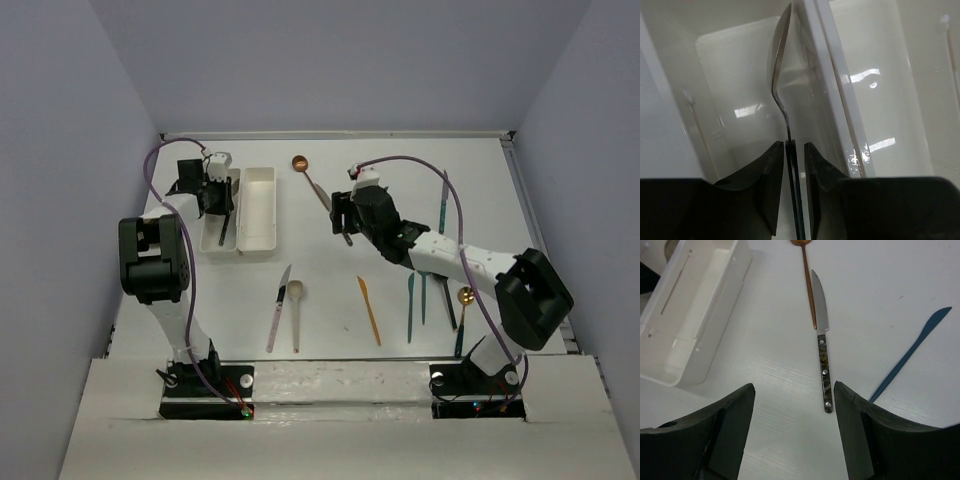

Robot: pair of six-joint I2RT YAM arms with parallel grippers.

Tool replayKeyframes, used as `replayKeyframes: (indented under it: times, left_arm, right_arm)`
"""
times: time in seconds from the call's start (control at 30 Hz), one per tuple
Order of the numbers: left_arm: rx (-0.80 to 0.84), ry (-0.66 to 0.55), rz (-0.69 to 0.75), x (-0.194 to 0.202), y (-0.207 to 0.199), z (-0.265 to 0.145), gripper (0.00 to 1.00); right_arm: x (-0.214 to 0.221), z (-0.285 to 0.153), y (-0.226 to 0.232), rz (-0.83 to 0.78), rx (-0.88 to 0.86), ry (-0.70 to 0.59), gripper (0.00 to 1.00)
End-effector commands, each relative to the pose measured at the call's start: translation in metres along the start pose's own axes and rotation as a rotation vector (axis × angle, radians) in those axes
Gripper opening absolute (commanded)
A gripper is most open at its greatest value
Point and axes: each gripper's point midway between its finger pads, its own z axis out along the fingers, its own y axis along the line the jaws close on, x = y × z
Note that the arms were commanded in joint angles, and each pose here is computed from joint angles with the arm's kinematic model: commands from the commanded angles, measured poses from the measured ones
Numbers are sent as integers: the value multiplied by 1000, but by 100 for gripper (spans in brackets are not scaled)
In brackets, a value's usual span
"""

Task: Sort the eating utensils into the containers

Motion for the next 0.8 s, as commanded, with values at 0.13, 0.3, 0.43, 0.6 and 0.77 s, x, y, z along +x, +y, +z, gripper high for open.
replayKeyframes:
  times: [0.13, 0.3, 0.43, 0.6, 0.77]
  left_arm:
    - [-66, -23, 31, -7, 18, 0, 42]
    - [-120, -49, 40, -14, 28, -6, 47]
    - [-120, -87, 43, -28, 26, -16, 48]
    - [-83, -160, 48, -55, 13, -40, 51]
    - [-34, -243, 54, -82, -4, -69, 54]
  right_arm:
    - [1, 33, -28, -43, 80, 118, 67]
    - [7, 30, -40, -26, 95, 135, 66]
    - [12, 18, -65, -16, 160, 156, 66]
    - [18, -19, -116, 61, 285, 184, 66]
    - [25, -48, -177, 219, 316, 199, 66]
